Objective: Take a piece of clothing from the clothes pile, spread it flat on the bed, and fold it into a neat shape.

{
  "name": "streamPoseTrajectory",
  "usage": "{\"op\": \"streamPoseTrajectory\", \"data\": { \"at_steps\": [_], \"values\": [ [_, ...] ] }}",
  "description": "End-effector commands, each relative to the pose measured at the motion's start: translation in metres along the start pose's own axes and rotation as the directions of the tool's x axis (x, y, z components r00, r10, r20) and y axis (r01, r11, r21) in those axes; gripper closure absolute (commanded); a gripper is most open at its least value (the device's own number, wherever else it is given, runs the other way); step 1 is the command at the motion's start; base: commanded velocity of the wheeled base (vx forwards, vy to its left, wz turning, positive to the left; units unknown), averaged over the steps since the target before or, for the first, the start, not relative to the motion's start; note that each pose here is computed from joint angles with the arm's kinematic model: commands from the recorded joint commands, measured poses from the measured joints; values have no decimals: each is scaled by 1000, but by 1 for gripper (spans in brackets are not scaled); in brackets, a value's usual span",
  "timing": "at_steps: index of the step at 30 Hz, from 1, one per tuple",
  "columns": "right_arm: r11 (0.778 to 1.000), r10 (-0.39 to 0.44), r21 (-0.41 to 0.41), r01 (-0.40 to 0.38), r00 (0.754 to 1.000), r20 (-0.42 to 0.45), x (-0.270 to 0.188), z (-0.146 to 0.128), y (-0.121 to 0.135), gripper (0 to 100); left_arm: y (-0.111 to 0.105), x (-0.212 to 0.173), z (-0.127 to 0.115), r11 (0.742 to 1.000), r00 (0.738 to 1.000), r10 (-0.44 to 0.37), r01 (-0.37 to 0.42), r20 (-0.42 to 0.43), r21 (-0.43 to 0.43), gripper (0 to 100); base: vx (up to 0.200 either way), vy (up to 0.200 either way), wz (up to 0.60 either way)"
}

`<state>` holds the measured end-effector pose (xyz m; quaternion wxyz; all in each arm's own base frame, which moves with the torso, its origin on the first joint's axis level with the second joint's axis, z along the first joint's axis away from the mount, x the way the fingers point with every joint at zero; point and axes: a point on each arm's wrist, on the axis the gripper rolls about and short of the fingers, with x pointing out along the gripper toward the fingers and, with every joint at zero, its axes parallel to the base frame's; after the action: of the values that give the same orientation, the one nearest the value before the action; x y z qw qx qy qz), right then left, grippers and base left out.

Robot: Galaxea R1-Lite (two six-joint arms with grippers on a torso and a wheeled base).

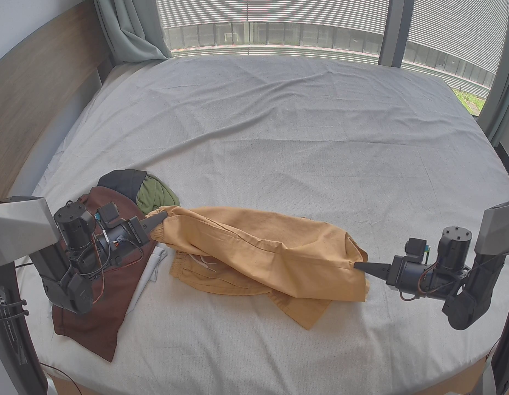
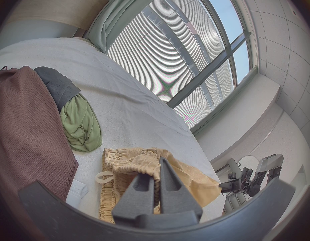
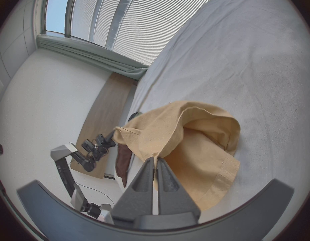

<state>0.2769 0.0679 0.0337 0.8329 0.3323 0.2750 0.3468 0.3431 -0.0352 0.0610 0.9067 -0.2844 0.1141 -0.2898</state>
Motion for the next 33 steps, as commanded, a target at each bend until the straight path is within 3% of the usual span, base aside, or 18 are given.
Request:
{"op": "streamPoseTrajectory", "data": {
  "at_steps": [1,9,20,31,32,33],
  "values": [
    [999,34,-20,-33,998,61,-19,19,8,100,0,1,-1,1000,1000,1,-1,-2,-1,100,0,0,0],
    [999,40,-12,-39,998,44,-16,17,5,100,1,0,-2,1000,1000,1,-1,-5,-3,100,0,0,0],
    [992,120,-29,-119,993,2,-29,19,15,100,2,1,-4,1000,1000,2,-2,-9,-4,100,0,0,0],
    [993,116,-23,-117,993,-22,-20,16,7,100,2,1,-3,1000,1000,1,-1,-8,-3,100,0,0,0],
    [993,115,-24,-116,993,-24,-19,15,6,0,2,1,-3,1000,1000,1,-1,-8,-3,100,0,0,0],
    [993,116,-23,-117,993,-27,-18,15,6,0,2,1,-3,1000,1000,3,-3,-7,-3,100,0,0,0]
  ]
}}
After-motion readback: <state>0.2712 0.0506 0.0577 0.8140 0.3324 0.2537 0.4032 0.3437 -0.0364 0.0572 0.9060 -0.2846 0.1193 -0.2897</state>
